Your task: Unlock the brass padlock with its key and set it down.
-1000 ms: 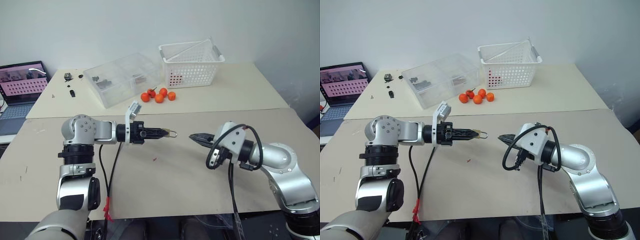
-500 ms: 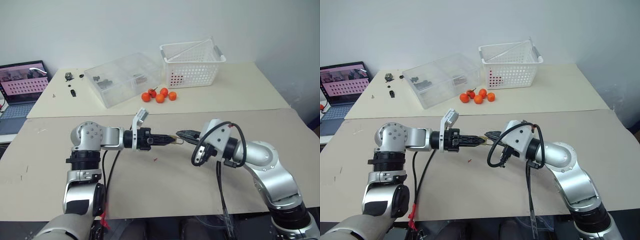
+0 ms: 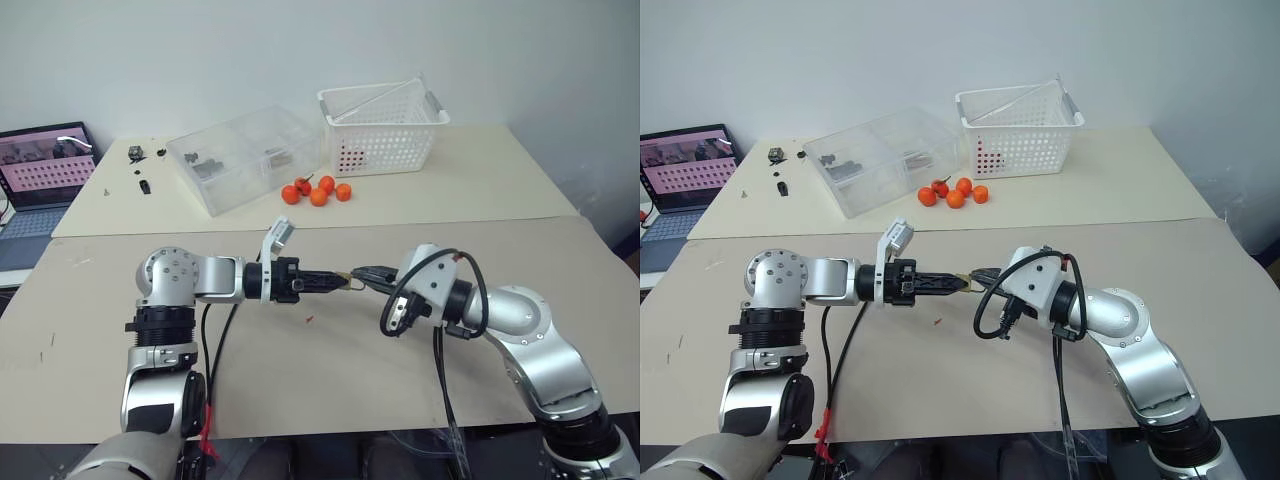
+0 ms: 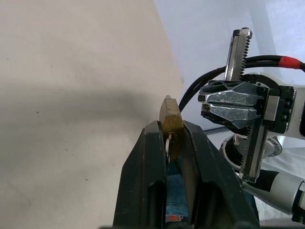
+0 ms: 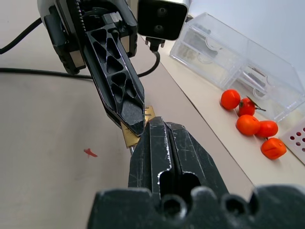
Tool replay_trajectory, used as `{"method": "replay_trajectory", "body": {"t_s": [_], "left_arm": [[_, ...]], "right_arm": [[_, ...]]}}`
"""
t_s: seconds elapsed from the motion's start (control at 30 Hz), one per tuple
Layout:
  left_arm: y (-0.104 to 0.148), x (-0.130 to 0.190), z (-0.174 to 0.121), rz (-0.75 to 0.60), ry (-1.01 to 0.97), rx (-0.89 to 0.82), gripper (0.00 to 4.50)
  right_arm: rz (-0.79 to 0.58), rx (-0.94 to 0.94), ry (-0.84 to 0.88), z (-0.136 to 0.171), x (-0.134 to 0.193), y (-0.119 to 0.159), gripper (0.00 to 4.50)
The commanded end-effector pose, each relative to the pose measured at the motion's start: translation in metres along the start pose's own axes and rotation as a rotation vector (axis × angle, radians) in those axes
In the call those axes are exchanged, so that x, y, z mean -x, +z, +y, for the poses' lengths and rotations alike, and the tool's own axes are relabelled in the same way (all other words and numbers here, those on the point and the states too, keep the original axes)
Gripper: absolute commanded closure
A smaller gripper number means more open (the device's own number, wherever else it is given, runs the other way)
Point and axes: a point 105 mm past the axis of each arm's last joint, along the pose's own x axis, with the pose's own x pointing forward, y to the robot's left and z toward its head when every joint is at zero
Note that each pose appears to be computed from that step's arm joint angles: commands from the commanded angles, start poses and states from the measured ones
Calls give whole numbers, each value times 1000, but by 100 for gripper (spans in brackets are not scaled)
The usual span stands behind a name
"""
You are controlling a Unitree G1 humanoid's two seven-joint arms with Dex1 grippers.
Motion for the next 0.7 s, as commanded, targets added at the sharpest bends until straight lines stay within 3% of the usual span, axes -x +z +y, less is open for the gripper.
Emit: {"method": "replay_trajectory", "body": {"t_s": [0.03, 0.7], "left_arm": [[4, 6, -10, -25, -23, -38, 449], [6, 13, -17, -47, -22, -46, 449]], "right_arm": [[-35, 51, 6, -2, -1, 9, 447], [-46, 63, 39, -2, -5, 8, 447]]}}
